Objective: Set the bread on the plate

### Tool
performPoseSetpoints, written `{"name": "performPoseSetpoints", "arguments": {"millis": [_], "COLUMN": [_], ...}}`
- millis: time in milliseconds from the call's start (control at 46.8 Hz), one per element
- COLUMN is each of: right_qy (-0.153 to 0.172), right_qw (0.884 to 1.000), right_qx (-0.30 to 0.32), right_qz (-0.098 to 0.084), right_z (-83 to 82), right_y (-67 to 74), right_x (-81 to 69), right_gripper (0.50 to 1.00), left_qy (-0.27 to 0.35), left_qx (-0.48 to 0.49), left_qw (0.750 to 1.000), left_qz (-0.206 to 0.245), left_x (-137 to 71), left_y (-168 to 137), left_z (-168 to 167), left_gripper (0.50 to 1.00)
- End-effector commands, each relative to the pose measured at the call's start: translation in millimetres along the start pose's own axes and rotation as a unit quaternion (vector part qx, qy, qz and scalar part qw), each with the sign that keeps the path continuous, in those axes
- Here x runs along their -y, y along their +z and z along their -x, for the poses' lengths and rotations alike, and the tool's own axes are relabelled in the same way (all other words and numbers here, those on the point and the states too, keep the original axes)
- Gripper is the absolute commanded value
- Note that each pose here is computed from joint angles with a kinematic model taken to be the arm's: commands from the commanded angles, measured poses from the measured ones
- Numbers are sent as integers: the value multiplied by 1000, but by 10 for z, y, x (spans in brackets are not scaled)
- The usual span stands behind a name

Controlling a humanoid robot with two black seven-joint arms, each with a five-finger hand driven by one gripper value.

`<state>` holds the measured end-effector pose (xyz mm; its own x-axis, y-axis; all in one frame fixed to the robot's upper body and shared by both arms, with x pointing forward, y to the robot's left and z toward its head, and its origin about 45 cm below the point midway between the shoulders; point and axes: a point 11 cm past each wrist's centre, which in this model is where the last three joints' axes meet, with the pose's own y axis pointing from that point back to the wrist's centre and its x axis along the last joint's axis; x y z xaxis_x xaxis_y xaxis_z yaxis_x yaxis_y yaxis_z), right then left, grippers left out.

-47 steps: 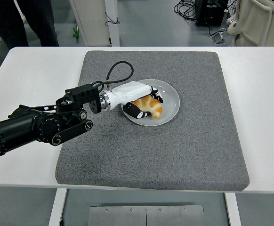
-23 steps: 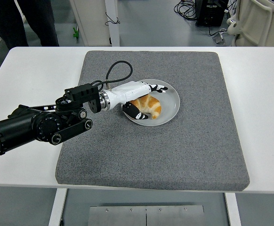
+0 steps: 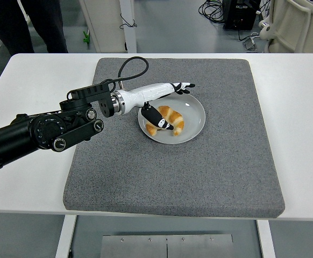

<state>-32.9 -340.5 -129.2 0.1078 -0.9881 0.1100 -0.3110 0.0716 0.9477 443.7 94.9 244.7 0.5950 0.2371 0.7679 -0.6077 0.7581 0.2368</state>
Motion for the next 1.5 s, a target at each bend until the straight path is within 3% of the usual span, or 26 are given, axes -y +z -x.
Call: {"name": "performPoseSetpoints", "arguments": {"millis": [0,128,406,556,833,962,1154,1239,1474], "right_qy": [0,0,0,0,0,0,0,0,0], "right_qw": [1000,1000,1000,1000,1000,1000,1000,1000,1000], "right_qx": [0,0,0,0,0,0,0,0,0], "right_qz": [0,0,0,0,0,0,0,0,0], "right_z": [0,0,0,0,0,0,0,0,0], "right_y": [0,0,0,0,0,0,0,0,0], "right_x": [0,0,0,0,0,0,0,0,0], "right_gripper": [1000,1000,1000,1000,1000,1000,1000,1000,1000], "left_qy": [4,4,93,172,235,266,335,376,429], "left_qx": [-54,-120,-211,-263,-368,-419,-441,-476,-531], "left_qw": [998,992,972,949,899,868,831,793,730], "left_qz": [17,32,45,38,21,17,54,52,31], "left_x": [0,-73,-210,-244,-347,-390,-571,-701,-692], "left_y": [105,129,64,0,-280,-439,-658,-846,-1121], "left_z": [-142,-317,-720,-919,-1024,-1014,-1056,-1102,-985], "left_gripper": [958,963,968,968,969,977,981,981,981]}}
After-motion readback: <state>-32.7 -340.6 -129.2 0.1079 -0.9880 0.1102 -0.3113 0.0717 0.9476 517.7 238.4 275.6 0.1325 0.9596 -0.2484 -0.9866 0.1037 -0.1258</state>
